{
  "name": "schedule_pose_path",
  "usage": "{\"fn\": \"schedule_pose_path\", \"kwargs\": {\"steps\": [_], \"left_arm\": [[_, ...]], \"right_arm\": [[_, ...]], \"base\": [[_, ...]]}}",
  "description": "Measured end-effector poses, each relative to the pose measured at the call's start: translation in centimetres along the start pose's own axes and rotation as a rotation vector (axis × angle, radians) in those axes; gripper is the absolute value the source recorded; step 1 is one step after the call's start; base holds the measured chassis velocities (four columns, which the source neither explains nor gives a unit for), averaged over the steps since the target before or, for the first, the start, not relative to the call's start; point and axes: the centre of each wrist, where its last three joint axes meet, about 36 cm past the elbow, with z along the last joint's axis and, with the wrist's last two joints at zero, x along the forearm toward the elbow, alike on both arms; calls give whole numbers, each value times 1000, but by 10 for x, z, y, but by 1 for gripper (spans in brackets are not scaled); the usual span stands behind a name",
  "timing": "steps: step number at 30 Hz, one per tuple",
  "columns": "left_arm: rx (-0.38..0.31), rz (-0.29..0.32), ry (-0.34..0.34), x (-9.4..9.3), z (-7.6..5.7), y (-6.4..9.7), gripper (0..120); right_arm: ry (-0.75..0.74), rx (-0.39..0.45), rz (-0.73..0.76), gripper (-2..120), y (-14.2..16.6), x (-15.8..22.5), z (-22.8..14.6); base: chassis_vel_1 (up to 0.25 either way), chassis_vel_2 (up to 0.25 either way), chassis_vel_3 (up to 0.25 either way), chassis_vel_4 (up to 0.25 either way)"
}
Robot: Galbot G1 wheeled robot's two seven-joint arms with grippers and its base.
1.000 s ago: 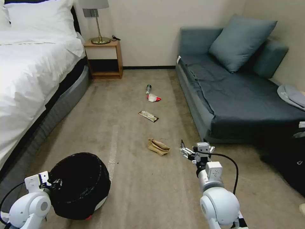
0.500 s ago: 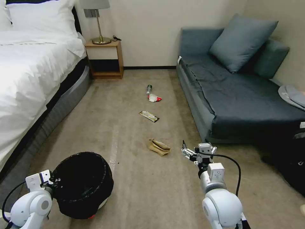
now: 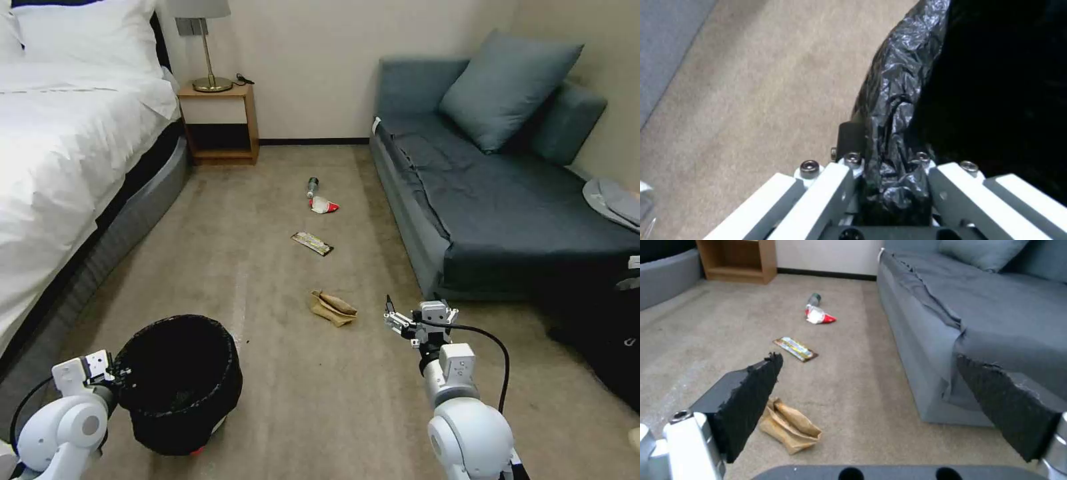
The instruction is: Pick up the trash bin, then pick up the garbage on the floor and place it into the trash bin.
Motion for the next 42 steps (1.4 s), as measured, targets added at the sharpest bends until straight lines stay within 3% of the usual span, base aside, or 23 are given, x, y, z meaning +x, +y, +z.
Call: {"fn": "schedule_pose_path", "kwargs": {"steps": [7,17,28,42], "left_arm": [[21,5,-32,8,-10,2,3],[11,-16,-174,38,-38,12,3],[0,-39,-217,46,-42,20,3],[5,-32,-227,49,-42,17,3]], "right_arm": [[-5,-12,3,100,-2,-2,-1],[-134,-106,-54,100,0,-6,2],[-197,-127,-125,100,-6,-5,-2],[-213,-124,-152,100,-8,-10,2]], "base": [[0,0,0,0],[0,0,0,0],[0,0,0,0],[-12,17,13,-13]]}}
